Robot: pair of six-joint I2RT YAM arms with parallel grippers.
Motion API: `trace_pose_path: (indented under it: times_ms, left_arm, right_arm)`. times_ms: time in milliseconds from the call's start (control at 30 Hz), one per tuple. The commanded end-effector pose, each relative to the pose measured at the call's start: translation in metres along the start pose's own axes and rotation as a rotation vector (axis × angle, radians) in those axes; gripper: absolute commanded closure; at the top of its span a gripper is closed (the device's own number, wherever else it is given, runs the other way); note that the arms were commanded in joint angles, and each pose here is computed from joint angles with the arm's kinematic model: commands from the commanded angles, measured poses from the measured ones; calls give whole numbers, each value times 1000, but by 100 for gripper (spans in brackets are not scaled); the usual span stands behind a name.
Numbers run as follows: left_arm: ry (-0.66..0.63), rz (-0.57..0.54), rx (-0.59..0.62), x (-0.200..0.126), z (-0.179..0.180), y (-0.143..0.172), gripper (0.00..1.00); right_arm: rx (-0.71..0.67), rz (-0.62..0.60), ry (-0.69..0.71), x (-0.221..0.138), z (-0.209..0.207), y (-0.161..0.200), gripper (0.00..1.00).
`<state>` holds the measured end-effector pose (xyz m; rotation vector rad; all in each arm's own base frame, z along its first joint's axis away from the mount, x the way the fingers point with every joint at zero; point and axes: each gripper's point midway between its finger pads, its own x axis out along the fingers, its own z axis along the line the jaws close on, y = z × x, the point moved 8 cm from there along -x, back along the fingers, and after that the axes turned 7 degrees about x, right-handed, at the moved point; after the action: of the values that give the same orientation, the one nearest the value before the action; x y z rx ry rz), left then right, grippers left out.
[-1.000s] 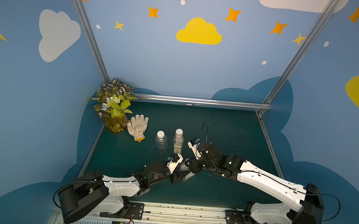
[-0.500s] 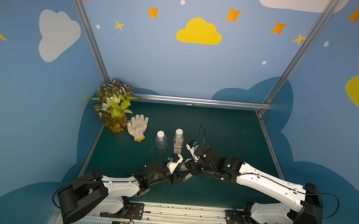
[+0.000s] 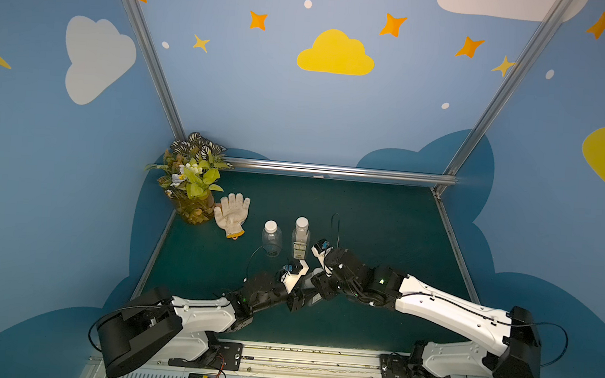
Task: Screw on the bottle caps
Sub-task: Screw the bottle cap onto the plastic bottle.
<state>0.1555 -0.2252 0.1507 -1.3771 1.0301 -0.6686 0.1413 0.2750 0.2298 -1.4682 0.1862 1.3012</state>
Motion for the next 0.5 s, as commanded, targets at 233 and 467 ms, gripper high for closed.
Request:
trace_pose_path:
  times_ms: [233, 467]
  left_arm:
    - [11, 57, -19, 3, -1, 8, 90]
    - [11, 59, -17, 3, -1, 8, 90]
  right_arm:
    - [-16, -1, -9, -6, 6, -5, 43]
    - [-13, -14, -16, -11, 6, -7, 38]
